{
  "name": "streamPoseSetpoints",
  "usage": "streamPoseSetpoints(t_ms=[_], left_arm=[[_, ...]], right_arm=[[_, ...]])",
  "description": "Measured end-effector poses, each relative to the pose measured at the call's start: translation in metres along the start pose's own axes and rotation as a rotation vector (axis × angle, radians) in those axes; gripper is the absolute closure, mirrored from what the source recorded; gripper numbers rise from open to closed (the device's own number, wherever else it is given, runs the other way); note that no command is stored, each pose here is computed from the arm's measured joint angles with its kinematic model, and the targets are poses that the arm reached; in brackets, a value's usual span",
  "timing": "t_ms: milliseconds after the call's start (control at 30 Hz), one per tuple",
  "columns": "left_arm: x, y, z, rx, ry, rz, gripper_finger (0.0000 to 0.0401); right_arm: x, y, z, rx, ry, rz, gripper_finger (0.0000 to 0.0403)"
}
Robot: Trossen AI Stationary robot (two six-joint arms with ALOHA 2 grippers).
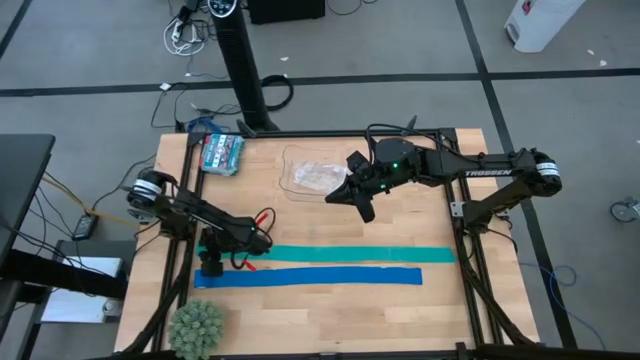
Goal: Roll bandage
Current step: Roll the green bandage
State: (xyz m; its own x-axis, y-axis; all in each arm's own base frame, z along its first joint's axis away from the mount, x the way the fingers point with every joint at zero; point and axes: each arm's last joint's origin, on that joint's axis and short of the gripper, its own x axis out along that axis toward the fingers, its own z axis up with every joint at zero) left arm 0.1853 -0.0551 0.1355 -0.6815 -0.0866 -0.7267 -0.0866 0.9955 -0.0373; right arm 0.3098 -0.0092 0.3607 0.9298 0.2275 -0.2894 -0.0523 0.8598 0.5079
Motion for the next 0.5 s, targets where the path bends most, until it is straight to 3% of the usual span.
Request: streamPoseSetpoints(t_ms=[300,500], left_arm=[[-0.005,-0.002,0.008,0.016,-0.033,0.025,0.0254],[-0.035,-0.01,0.025,0.035,-0.277,0.102,0.0254]], right_arm=[[0.0,0.0,0.0,0.001,0.0,-0.001,0.0395],[-0.001,-0.002,0.001,0.002,-0.005,-0.008,0.0395]])
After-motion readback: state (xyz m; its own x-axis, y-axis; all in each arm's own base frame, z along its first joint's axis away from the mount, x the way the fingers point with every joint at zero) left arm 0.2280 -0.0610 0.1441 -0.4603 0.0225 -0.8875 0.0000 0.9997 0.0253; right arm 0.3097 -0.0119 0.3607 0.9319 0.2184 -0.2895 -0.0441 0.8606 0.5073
